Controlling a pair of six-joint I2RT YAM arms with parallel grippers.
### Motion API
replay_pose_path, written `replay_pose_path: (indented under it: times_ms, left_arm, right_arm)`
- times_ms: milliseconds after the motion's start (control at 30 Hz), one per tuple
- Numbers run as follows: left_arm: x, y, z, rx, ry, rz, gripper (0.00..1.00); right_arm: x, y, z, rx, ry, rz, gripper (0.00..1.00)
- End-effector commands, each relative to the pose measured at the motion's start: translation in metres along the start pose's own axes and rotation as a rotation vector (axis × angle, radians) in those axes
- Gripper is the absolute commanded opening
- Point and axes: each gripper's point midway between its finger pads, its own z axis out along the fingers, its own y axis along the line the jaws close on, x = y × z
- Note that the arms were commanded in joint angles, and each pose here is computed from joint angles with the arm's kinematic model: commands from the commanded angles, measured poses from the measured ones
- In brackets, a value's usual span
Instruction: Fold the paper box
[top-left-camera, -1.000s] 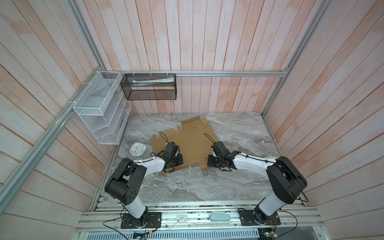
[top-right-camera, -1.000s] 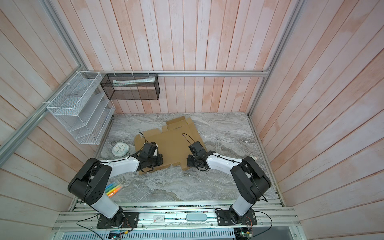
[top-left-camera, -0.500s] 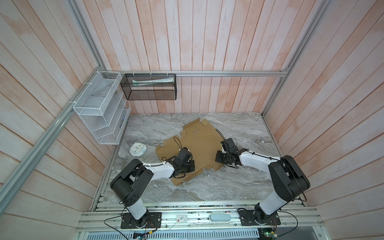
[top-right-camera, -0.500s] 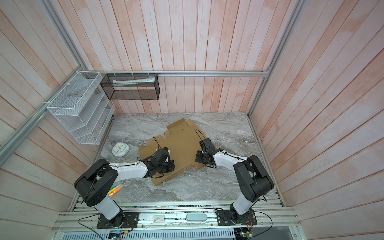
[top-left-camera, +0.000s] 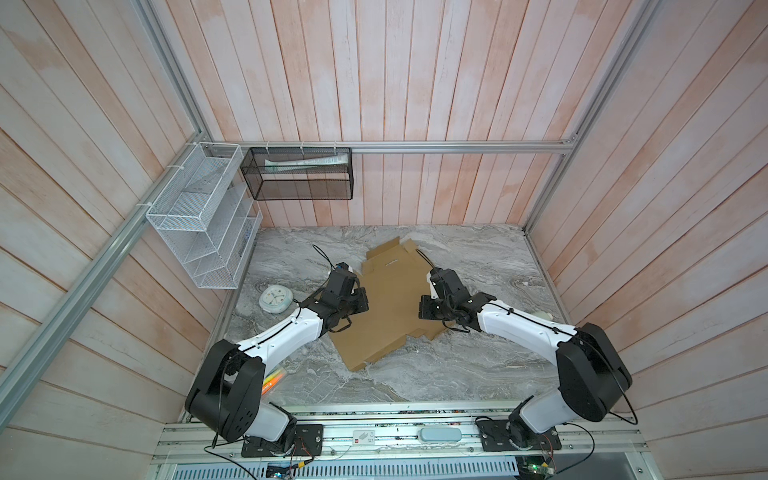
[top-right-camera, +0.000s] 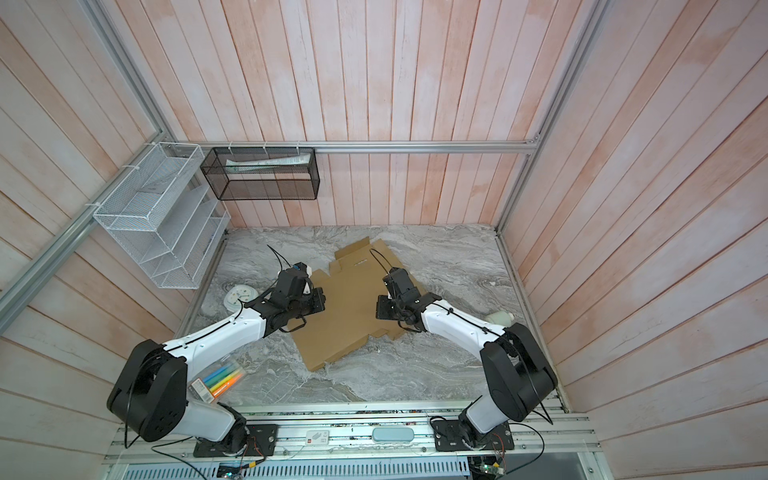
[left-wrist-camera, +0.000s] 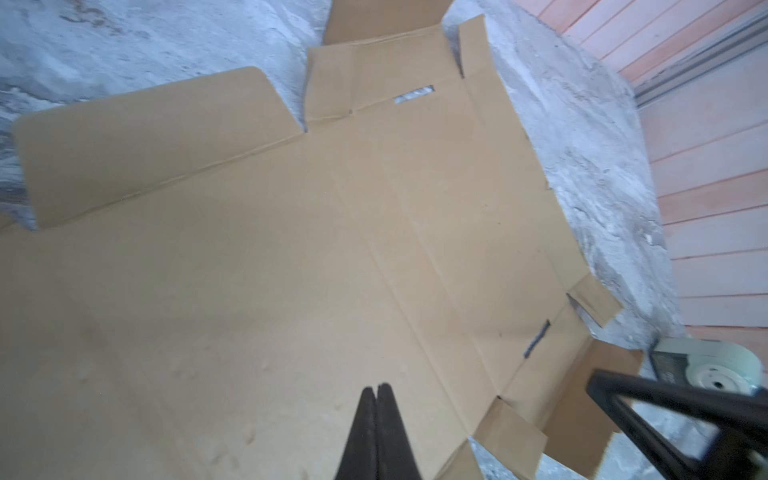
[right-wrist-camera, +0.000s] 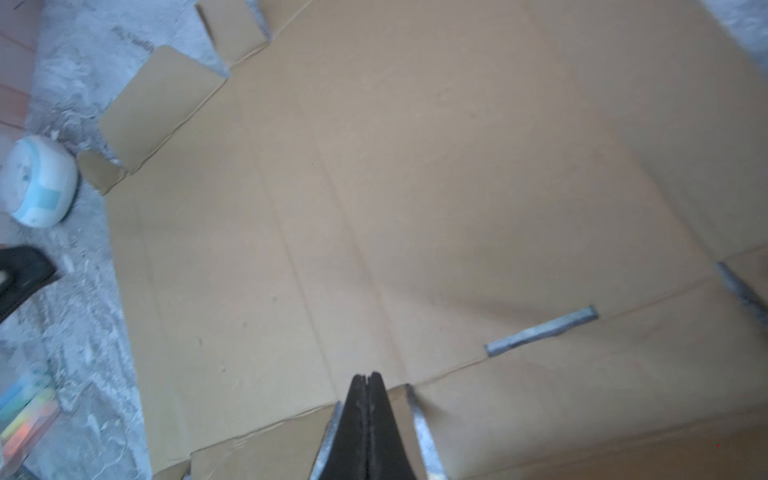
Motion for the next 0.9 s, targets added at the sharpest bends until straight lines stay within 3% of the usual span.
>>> replay_pose_path:
  times_ms: [0, 200, 400, 867]
  left_arm:
    - [0.012, 0.028, 0.012, -0.065, 0.060, 0.020, 0.00]
    - [0.022, 0.057, 0.025, -0.115, 0.076, -0.011, 0.00]
    - [0.037, 0.075, 0.037, -0.143, 0.106, -0.030, 0.00]
    - [0.081, 0.081, 0.027, -0.122, 0.124, -0.103, 0.00]
  right_arm:
    - [0.012, 0.020, 0.003, -0.020, 0.022, 0.010, 0.00]
    - [0.049, 0.035, 0.024, -0.029, 0.098, -0.006, 0.00]
    - [0.078, 0.016, 0.030, 0.003, 0.143, 0.022, 0.00]
    - [0.080, -0.033, 0.031, 0.080, 0.133, 0.087, 0.00]
